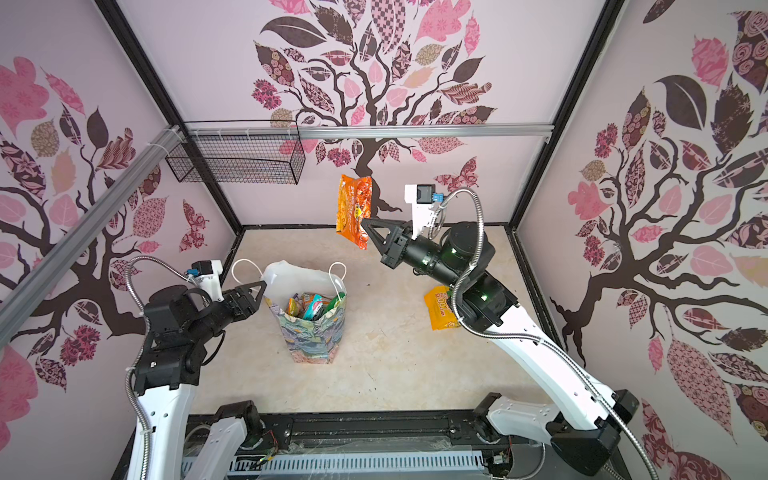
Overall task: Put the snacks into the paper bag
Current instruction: 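Carry the corn-chip packet toward the bag opening with the right gripper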
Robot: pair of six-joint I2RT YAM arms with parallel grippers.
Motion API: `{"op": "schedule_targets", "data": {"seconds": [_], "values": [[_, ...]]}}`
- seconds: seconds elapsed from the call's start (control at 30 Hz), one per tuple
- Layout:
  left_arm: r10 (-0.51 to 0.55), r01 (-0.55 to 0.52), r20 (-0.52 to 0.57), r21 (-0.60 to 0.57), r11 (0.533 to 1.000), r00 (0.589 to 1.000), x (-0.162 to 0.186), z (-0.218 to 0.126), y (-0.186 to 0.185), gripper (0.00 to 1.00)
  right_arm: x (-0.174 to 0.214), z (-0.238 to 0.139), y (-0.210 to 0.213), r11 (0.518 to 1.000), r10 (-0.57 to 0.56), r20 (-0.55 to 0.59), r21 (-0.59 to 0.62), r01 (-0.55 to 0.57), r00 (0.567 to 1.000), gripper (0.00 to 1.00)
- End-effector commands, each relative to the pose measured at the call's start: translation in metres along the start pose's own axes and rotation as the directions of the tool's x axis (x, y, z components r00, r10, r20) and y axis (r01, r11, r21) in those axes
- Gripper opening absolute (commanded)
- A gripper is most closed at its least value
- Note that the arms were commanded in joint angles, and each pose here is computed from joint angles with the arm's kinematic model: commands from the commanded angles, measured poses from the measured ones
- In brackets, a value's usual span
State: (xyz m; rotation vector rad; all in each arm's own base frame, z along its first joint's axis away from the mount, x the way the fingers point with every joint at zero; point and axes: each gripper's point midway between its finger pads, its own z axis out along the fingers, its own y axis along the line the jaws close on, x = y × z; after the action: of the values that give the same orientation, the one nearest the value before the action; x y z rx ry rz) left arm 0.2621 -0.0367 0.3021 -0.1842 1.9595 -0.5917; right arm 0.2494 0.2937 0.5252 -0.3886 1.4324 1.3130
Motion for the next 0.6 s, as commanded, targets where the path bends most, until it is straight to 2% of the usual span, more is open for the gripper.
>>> {"op": "schedule_targets", "data": {"seconds": [0.0,0.13,0.4,0.57], "values": [[0.002,-0.002,0.011,0.014,1.000,1.000,0.000,0.003,0.001,0.58,0.006,0.016,0.008,0.999,-0.040,-0.053,-0.008,0.039,0.998,0.00],[0.000,0.000,0.014,0.010,1.000,1.000,0.000,0.002,0.001,0.57,0.016,0.027,0.023,0.998,-0.057,-0.104,-0.044,0.053,0.993,0.00],[-0.002,0.002,0.010,0.009,1.000,1.000,0.000,0.003,0.003,0.31,0.037,0.043,0.034,0.996,-0.051,-0.189,-0.082,0.037,0.981,0.00],[-0.001,0.001,0.010,0.011,1.000,1.000,0.000,0.002,0.003,0.20,0.054,0.045,0.030,0.998,-0.036,-0.253,-0.066,0.020,0.967,0.00]]}}
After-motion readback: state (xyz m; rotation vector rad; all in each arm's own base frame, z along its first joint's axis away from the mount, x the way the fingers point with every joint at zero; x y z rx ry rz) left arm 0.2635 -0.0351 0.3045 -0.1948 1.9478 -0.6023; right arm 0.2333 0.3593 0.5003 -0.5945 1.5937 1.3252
